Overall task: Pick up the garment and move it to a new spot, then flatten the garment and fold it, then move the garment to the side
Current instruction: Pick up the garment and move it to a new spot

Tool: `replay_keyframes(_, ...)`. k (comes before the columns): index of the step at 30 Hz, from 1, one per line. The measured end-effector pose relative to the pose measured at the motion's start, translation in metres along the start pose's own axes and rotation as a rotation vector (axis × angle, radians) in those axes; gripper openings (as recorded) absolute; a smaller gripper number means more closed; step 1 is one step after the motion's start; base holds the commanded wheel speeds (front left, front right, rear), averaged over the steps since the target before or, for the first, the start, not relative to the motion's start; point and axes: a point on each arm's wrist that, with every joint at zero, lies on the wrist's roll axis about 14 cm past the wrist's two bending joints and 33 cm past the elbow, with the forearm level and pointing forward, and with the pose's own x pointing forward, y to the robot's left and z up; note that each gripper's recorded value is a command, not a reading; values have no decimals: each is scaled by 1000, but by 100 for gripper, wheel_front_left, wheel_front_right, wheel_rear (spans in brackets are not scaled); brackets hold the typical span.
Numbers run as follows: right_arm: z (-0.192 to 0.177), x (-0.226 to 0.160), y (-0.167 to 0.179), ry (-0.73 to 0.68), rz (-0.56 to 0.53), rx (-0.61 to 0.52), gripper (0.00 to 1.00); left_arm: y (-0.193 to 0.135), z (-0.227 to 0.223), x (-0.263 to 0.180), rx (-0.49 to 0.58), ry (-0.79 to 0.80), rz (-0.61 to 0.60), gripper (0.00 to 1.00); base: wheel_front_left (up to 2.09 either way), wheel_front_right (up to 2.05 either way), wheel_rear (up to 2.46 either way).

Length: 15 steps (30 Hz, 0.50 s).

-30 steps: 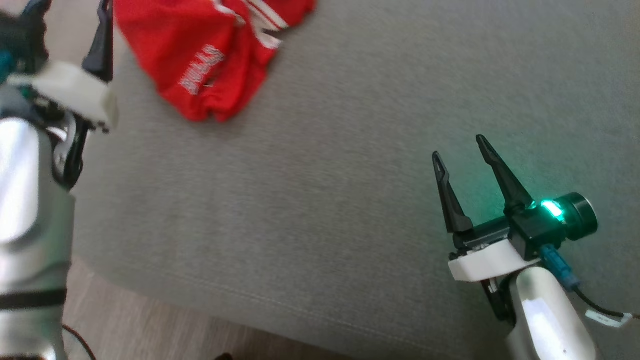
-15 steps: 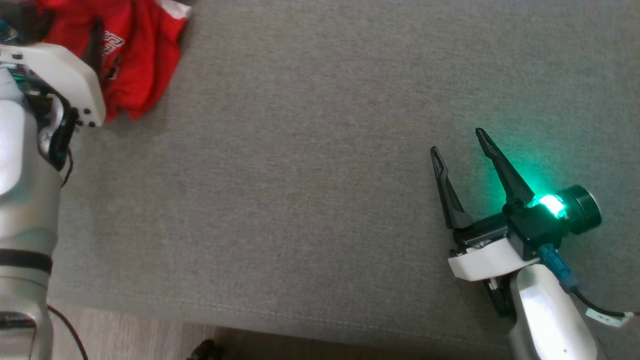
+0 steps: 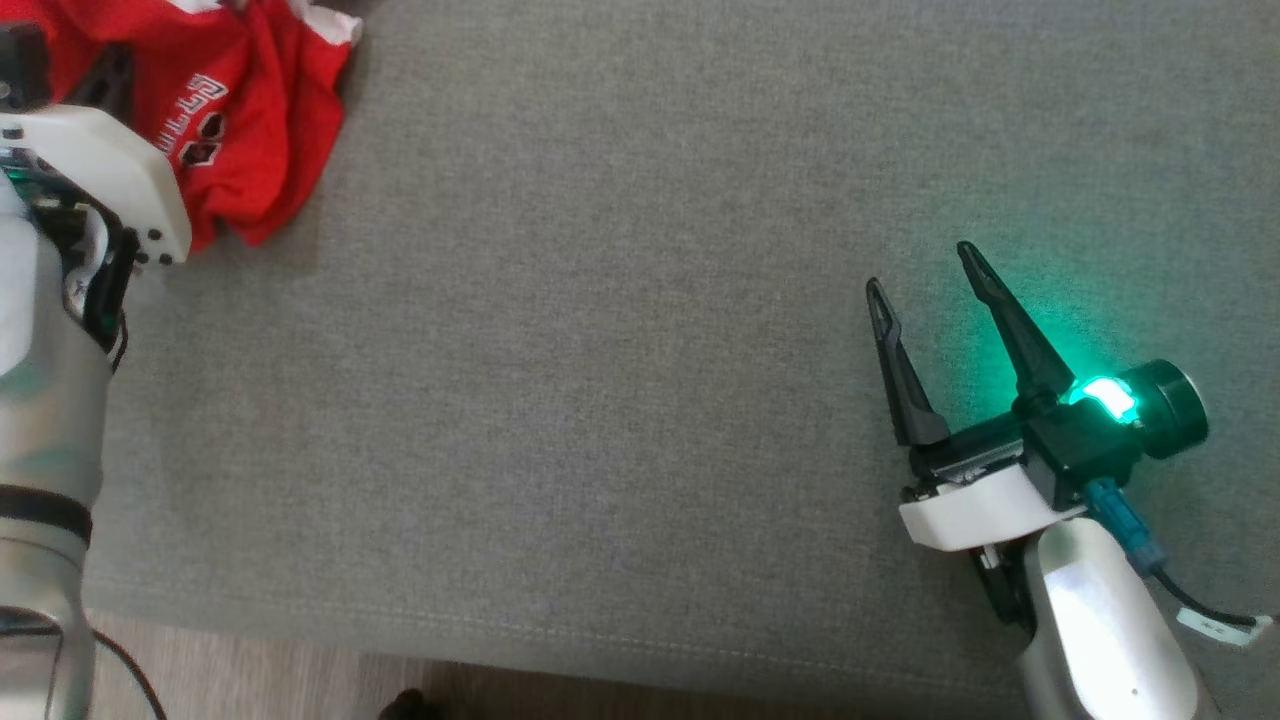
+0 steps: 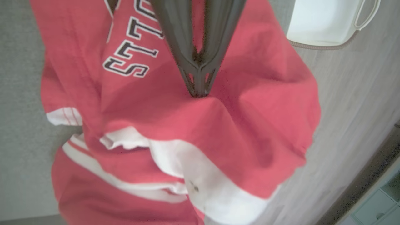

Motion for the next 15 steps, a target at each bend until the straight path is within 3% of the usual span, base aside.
replay_keyframes(15,61,-16,0,-128,-23,-9,100,26,98,-51,85,-285,34,0,0,0,0)
